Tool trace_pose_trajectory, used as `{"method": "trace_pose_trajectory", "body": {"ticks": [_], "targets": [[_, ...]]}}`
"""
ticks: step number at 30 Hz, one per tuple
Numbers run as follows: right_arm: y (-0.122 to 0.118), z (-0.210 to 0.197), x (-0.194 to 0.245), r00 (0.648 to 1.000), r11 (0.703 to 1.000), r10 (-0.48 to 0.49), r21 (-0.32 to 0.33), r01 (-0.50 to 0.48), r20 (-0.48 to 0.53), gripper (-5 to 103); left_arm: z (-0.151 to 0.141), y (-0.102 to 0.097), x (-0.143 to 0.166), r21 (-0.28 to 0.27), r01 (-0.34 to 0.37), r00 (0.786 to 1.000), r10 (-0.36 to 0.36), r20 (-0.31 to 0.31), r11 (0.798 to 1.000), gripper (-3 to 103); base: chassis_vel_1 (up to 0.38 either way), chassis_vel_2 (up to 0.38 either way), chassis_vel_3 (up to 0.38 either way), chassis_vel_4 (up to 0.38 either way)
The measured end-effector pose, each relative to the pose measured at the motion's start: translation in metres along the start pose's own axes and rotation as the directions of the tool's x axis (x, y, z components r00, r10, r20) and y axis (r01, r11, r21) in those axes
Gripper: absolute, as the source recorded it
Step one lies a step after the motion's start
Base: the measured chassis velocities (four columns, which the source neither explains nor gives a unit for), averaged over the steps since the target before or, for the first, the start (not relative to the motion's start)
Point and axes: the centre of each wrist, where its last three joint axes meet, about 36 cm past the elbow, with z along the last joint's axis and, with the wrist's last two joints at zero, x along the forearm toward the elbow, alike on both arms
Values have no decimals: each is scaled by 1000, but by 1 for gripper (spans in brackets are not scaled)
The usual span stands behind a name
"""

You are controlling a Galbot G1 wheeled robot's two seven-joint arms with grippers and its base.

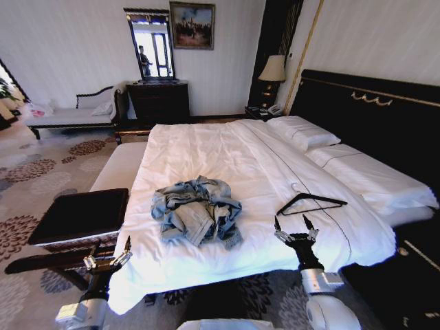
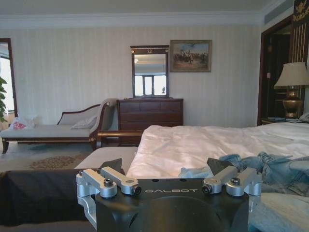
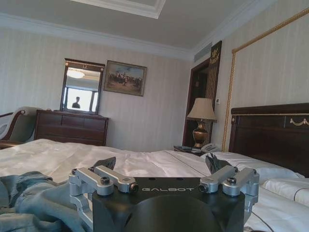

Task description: Pick up the clothes from the bed and hang them on the clothes hanger.

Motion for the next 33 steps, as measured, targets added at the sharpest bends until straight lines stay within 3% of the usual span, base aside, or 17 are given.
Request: {"method": "trace_pose_trajectory", "body": {"ticks": [15, 25, 28, 33], "targets": [[2, 0, 0, 1000, 1000, 6, 12, -6, -6, 100, 2, 0, 1, 5, 3, 1000, -3, -4, 1000, 99, -150, 23, 147, -29], [3, -1, -6, 1000, 1000, 10, 25, -9, -12, 100, 4, 3, 0, 12, 7, 1000, -7, -12, 1000, 99, -29, 3, 20, -1], [4, -7, -14, 1000, 999, -12, -39, 11, -28, 100, 7, 6, -1, 17, 16, 1000, -15, -22, 1000, 99, 0, 0, 0, 0], [-12, -34, -51, 983, 978, -164, -142, 151, -83, 100, 6, 12, -3, 47, 30, 999, -28, -39, 998, 99, 0, 0, 0, 0]]}}
